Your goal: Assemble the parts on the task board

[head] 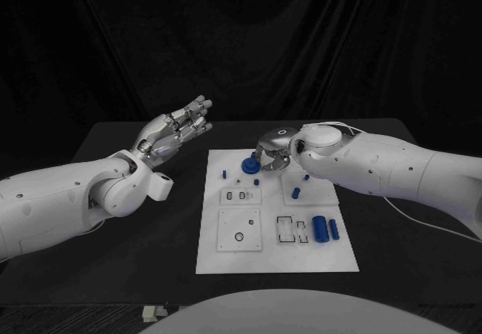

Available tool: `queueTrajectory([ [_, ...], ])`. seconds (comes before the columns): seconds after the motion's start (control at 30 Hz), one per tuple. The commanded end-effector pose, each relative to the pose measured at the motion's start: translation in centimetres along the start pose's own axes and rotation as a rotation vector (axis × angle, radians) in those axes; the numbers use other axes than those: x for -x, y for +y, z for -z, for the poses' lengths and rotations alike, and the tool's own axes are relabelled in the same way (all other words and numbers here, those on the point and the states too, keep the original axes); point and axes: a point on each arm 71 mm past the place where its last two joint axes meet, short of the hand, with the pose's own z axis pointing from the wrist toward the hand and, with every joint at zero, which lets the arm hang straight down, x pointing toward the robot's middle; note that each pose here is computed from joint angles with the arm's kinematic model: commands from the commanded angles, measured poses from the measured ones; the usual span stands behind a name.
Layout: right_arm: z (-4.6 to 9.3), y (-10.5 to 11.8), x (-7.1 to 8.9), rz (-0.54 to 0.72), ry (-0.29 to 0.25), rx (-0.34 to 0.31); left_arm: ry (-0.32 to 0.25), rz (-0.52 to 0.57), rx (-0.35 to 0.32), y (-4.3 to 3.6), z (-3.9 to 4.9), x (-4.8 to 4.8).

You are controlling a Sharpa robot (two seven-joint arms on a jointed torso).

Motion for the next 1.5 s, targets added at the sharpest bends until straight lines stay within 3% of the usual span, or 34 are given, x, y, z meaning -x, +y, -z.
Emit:
queueTrajectory([
  [0.03,0.3,-0.3,-0.2,0.002,-0.002,-0.017,0.008,0.009,-0.023,-0.15,0.01,-0.11],
  [0.43,1.3,-1.1,-0.3,-0.001,-0.043,-0.02,0.005,0.008,-0.021,-0.14,0.07,-0.01],
  [0.63,2.8,-2.2,0.3,0.002,-0.125,-0.025,0.002,0.006,-0.02,-0.14,0.18,0.12],
  [0.97,6.9,-5.5,3.2,0.032,-0.327,-0.069,-0.001,0.005,-0.015,-0.08,0.24,0.23],
  [1.23,10.9,-7.8,3.6,0.012,-0.449,-0.098,-0.003,0.004,-0.01,-0.03,0.32,0.3],
  [1.5,12.9,-10.1,1.9,-0.055,-0.464,-0.165,-0.003,0.005,-0.009,0.01,0.34,0.27],
])
